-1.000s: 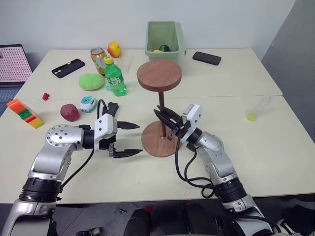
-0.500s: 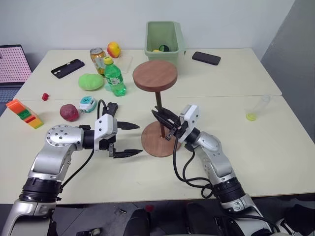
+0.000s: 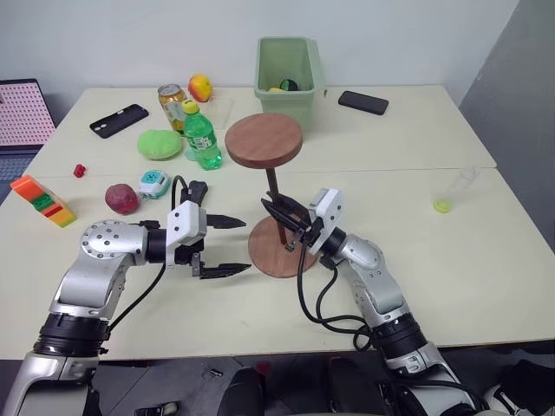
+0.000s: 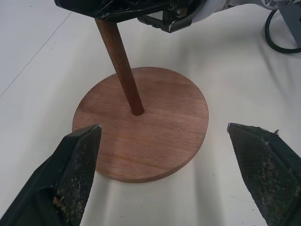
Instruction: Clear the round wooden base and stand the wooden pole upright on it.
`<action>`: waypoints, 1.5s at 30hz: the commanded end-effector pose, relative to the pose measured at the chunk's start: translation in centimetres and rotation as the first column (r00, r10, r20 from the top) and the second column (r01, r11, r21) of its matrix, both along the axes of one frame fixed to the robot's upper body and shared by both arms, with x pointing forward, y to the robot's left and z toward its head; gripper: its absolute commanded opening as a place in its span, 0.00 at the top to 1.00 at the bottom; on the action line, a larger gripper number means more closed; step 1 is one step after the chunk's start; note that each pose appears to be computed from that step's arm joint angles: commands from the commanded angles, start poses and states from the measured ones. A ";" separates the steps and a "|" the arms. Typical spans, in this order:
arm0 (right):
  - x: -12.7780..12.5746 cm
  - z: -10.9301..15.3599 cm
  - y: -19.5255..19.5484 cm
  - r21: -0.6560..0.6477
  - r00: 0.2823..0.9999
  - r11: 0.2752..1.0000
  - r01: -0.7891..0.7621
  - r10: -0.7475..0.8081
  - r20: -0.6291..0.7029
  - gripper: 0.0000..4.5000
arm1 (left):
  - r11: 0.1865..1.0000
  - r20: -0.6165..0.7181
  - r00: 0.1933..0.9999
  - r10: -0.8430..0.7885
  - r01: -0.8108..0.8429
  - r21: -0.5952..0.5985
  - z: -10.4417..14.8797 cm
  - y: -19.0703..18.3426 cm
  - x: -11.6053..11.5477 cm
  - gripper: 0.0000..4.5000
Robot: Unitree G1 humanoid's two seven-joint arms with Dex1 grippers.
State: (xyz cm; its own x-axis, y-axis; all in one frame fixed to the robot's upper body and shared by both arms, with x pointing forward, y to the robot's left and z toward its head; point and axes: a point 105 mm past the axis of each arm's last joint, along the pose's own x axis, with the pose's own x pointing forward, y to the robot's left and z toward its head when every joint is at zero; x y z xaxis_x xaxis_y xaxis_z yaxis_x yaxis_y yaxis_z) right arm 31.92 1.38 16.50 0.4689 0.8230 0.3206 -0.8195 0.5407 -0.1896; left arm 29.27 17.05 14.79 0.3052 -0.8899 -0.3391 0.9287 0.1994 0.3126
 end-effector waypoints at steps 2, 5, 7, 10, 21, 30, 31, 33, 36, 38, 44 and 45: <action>-0.3 -2.8 -1.3 -0.066 0.998 0.998 0.007 -0.011 -0.057 0.94 | 1.000 0.033 0.999 -0.016 0.016 0.003 0.6 -0.2 -0.2 0.00; -0.4 -3.2 -1.6 -0.077 0.998 0.997 0.004 -0.009 -0.062 0.94 | 1.000 0.033 0.999 -0.017 0.016 0.005 0.6 -0.1 -0.2 0.00; -0.4 -3.3 -1.5 -0.084 0.998 0.996 -0.001 -0.004 -0.067 0.94 | 1.000 0.031 0.999 -0.017 0.017 0.006 0.6 -0.1 -0.3 0.00; -0.5 -3.5 -1.2 -0.087 0.997 0.996 -0.011 0.005 -0.073 0.94 | 1.000 0.032 0.999 -0.016 0.016 0.007 0.6 0.0 -0.3 0.00; -0.4 -3.5 -1.1 -0.102 0.996 0.995 -0.019 0.010 -0.087 0.79 | 1.000 0.034 0.999 -0.020 0.019 0.008 0.6 -0.1 -0.3 0.00; -0.1 -2.6 -1.8 -0.094 0.997 0.996 0.005 -0.013 -0.080 0.39 | 1.000 0.040 0.999 -0.024 0.024 -0.003 0.9 -0.4 0.0 0.00; 0.0 -2.5 -2.1 -0.092 0.997 0.996 0.013 -0.020 -0.078 0.33 | 1.000 0.040 0.999 -0.025 0.025 -0.002 0.8 -0.4 0.0 0.00; 0.1 -2.1 -2.7 -0.089 0.997 0.996 0.021 -0.028 -0.076 0.22 | 1.000 0.039 0.999 -0.026 0.026 -0.001 0.8 -0.4 0.0 0.00; -0.1 -1.9 -3.6 -0.102 0.997 0.995 0.021 -0.029 -0.075 0.06 | 1.000 0.039 0.999 -0.026 0.026 -0.002 0.9 -0.4 0.0 0.00; -0.7 -2.0 -5.0 -0.137 0.995 0.991 -0.004 -0.010 -0.101 0.01 | 1.000 0.016 1.000 -0.011 0.011 -0.014 1.1 -0.4 0.0 0.00; -2.8 -2.0 -9.7 -0.296 0.980 0.953 -0.069 0.009 -0.199 0.01 | 0.999 -0.067 0.998 -0.022 0.020 -0.044 2.1 -0.5 -0.5 0.00; -3.1 -1.8 -10.3 -0.308 0.978 0.949 -0.074 0.008 -0.210 0.01 | 0.999 -0.074 0.997 -0.021 0.018 -0.043 2.1 -0.5 -0.6 0.00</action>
State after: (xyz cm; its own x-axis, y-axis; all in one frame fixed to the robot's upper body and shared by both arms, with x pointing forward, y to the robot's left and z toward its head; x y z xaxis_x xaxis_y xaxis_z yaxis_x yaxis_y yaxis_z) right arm 29.76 -8.83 12.77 0.4978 0.8630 -0.0858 -0.8620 0.4815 -0.1584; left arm 28.91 16.65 15.29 0.2655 -0.9026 -0.3390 0.9579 0.2070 0.1991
